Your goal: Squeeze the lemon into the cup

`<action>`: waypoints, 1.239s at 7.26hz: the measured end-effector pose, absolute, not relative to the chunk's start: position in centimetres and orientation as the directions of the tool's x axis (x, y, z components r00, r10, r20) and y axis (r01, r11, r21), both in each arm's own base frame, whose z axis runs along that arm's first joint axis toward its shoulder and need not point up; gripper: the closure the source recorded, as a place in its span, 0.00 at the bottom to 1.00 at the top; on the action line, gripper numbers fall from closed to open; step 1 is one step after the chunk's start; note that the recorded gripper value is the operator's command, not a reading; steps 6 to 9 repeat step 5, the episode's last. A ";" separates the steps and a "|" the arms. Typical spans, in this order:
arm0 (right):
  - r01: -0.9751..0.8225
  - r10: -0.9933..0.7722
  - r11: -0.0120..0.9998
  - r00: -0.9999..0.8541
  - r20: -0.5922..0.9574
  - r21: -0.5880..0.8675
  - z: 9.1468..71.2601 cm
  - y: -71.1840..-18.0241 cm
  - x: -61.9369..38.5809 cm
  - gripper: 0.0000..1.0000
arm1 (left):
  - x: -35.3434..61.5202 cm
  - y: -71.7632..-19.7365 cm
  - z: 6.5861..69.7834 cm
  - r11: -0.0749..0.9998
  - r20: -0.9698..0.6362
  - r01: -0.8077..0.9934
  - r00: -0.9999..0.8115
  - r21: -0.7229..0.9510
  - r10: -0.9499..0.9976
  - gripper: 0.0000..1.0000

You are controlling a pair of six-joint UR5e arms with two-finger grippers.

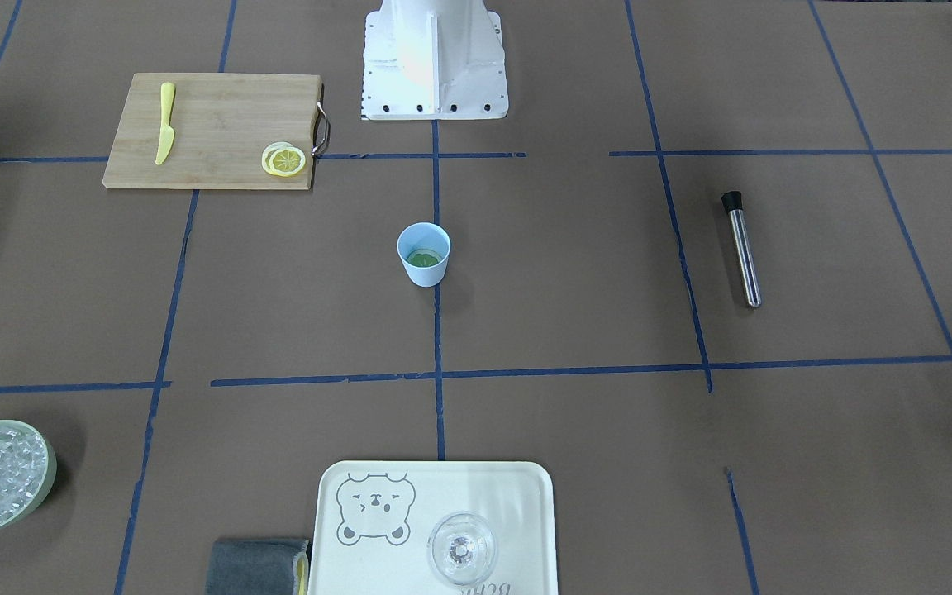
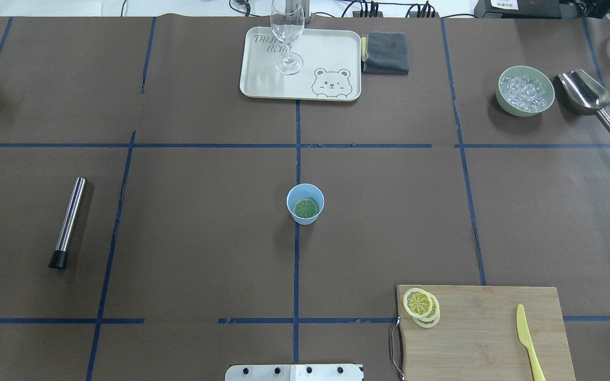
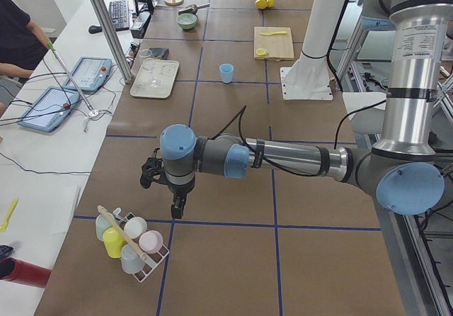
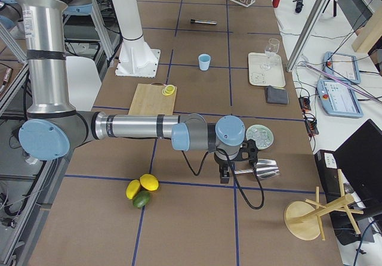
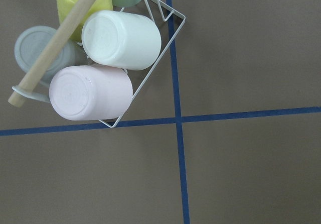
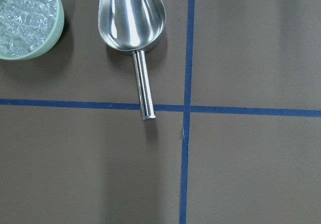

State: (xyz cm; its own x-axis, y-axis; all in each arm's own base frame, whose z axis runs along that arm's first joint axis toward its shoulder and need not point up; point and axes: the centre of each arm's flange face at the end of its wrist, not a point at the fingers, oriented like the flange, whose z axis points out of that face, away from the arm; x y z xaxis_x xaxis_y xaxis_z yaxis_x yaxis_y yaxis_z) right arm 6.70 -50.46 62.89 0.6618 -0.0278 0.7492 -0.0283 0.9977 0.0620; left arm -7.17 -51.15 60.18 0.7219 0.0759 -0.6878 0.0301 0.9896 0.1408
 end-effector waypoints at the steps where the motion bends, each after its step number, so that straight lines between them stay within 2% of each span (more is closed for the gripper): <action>1: -0.028 -0.028 0.998 0.662 0.749 0.062 63.0 -50.4 6.7 0.00 | -7.2 -51.2 60.1 0.989 -0.688 0.030 0.722 0.141 0.076 0.00; 9: -0.028 -0.030 0.998 0.661 0.750 0.064 63.0 -50.3 6.7 0.00 | -7.2 -51.3 60.1 0.988 -0.688 0.030 0.721 0.151 0.083 0.00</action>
